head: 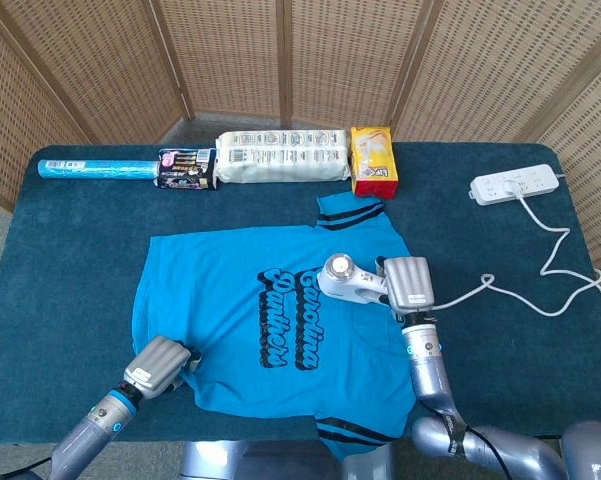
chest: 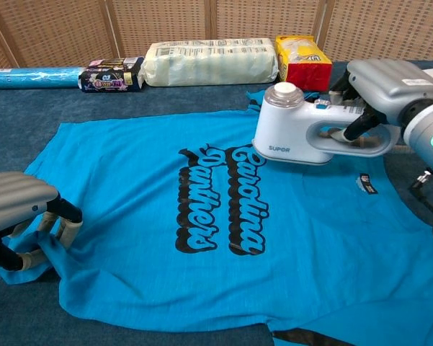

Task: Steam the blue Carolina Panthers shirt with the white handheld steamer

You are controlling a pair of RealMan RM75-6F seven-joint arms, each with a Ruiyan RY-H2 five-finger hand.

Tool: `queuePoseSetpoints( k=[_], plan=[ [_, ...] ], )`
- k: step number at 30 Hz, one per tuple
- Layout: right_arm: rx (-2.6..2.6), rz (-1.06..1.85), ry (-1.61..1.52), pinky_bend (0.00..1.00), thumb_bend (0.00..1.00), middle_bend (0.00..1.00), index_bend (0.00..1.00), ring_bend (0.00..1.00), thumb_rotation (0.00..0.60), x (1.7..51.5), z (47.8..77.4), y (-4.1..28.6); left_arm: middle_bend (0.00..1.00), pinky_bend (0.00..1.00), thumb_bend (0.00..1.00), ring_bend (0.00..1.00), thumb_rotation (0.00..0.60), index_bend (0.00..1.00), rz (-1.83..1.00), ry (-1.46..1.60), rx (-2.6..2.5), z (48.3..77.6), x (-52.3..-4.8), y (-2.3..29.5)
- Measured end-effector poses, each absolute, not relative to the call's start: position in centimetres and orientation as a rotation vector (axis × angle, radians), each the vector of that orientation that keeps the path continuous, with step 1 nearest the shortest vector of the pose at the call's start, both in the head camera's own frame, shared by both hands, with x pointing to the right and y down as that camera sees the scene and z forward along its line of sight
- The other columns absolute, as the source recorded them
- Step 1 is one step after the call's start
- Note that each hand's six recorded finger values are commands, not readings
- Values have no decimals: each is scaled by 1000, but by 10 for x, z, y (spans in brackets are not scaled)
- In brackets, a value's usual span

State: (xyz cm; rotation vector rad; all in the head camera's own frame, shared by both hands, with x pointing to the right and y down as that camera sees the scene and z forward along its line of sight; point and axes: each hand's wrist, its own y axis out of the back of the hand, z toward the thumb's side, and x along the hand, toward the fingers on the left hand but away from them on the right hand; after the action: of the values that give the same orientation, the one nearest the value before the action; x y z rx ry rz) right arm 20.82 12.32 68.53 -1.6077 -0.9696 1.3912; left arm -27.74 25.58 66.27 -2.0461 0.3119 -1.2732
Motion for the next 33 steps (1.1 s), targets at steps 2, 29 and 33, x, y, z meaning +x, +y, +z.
queuePoseSetpoints(
  k=[2,29,33],
  plan=[
    [-1614,1396,-965,839,334,819,768,868,600,202,689,126,626,648,431,566,600,571,-1272,314,-2045,662,-278,255],
    [-1618,1390,-883,836,334,815,769,864,600,154,707,140,626,648,430,566,600,570,-1280,341,-2061,662,-283,258],
    [-1630,1381,-878,834,334,814,768,863,600,145,707,142,626,648,430,566,600,570,-1279,346,-2062,662,-284,259]
  ],
)
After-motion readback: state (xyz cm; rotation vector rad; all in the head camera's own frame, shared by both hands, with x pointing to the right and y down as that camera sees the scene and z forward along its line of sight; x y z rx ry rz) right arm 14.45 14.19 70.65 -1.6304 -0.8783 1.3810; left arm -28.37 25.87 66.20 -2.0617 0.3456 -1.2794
